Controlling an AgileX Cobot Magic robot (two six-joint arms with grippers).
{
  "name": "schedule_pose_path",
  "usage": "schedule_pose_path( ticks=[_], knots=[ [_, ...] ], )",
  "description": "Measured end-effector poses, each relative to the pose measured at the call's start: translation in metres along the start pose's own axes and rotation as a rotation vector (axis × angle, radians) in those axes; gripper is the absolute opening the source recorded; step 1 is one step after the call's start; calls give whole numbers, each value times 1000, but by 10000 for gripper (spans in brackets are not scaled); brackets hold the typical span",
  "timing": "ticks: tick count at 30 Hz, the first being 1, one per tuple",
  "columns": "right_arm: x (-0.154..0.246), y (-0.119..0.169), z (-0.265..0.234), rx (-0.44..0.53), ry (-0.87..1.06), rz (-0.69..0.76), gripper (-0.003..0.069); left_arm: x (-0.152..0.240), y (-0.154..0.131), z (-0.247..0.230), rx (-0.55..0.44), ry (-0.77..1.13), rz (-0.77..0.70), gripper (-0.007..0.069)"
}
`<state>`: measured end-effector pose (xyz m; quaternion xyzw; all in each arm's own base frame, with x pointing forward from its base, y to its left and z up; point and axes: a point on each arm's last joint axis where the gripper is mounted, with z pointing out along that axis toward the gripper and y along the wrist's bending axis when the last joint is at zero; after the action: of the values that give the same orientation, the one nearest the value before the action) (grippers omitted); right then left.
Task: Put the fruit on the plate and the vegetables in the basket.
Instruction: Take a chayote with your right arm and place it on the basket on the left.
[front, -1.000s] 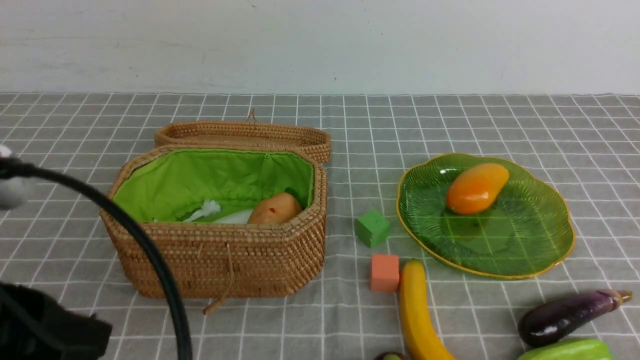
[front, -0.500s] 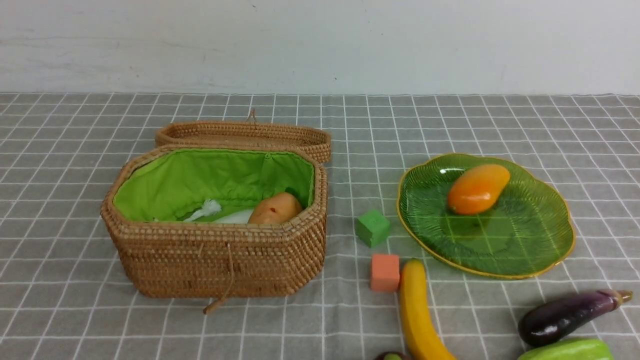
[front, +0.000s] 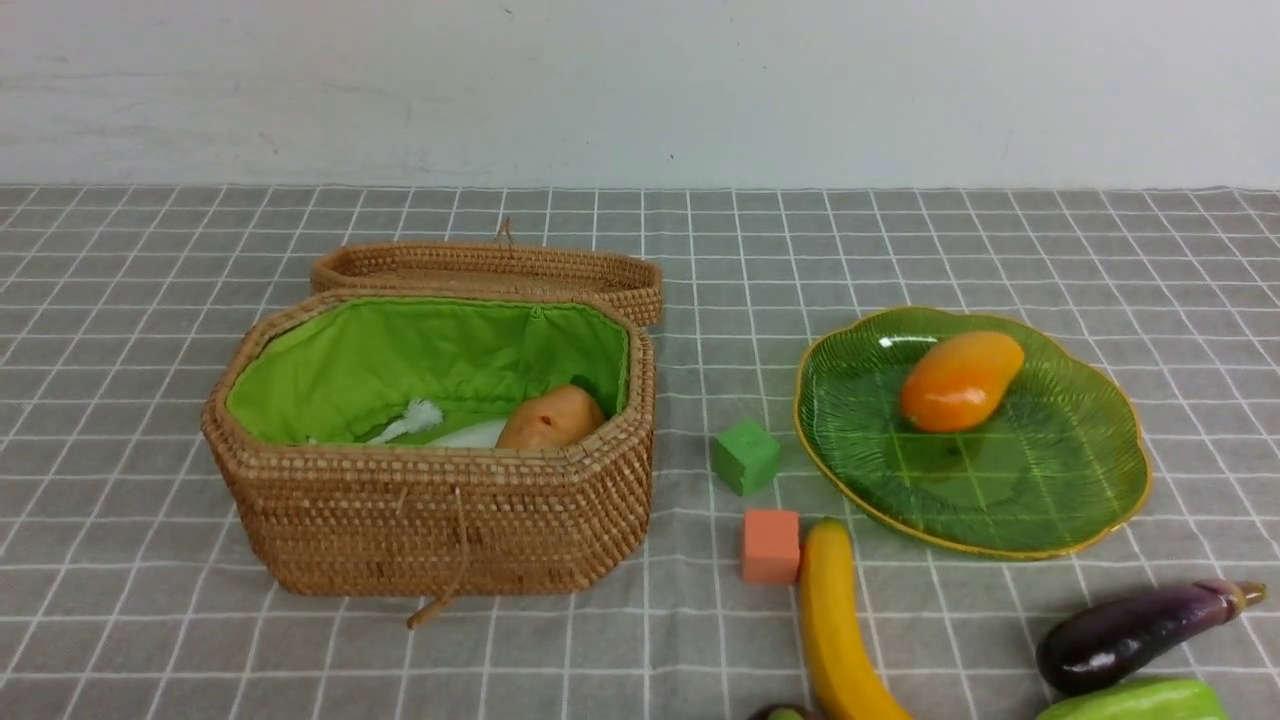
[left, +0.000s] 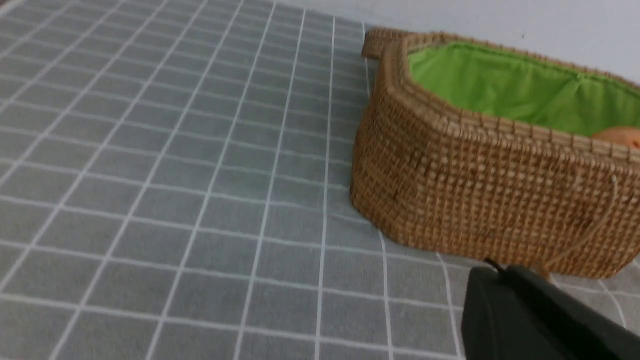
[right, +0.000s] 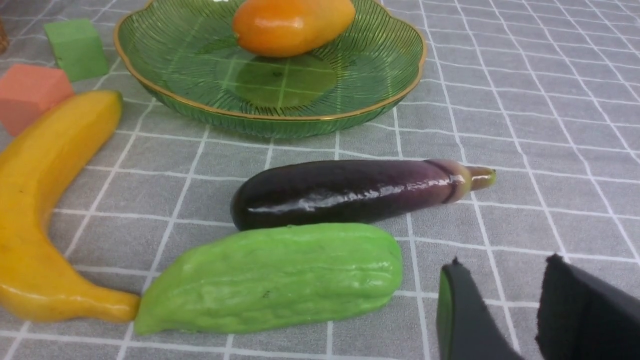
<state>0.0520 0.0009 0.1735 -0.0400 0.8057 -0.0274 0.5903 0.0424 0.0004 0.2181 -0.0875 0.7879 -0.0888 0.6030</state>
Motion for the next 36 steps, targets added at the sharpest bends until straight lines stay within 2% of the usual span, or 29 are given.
schedule_pose_path(
  ticks=[7,12,36],
  knots=[
    [0,0,0,0,0,0,242,35,16,17,-135,56,6,6],
    [0,0,0,0,0,0,242,42,21,20,-194,45,17,9],
    [0,0,0,2,0,-4,242,42,22,20,-203,39,29,30]
  ],
)
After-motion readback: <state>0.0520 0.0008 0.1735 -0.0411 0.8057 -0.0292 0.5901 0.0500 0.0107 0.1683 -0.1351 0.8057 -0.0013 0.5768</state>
